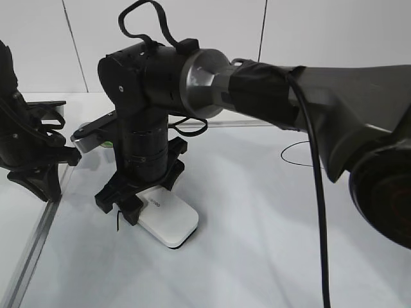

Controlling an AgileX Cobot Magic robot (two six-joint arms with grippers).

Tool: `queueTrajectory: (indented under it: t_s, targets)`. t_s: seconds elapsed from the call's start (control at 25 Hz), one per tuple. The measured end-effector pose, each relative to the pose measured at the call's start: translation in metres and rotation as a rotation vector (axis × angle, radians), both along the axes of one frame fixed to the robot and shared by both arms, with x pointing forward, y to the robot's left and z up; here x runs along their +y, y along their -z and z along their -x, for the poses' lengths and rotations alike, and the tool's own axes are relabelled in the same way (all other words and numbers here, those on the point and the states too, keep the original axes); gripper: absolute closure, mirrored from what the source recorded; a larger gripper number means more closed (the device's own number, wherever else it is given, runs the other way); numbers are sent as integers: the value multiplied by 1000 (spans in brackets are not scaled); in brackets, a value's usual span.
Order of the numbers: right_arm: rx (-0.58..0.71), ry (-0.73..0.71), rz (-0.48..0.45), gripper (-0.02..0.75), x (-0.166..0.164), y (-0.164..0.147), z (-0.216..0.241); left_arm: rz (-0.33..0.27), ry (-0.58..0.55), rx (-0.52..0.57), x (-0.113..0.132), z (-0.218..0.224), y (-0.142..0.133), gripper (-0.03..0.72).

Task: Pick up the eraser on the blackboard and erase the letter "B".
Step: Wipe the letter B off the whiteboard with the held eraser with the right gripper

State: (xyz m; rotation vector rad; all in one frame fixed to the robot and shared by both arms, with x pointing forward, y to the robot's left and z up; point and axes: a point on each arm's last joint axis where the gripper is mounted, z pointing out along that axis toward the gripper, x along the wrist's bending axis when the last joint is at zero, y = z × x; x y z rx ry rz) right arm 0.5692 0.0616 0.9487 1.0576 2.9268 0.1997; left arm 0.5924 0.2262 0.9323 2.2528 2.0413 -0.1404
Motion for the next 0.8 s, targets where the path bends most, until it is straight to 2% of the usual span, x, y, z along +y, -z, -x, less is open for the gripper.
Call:
queueTrajectory:
  t_s: [0.8]
  targets:
    - [34,-38,-29,176,14,1,16,13,-27,15,7,0,0,650]
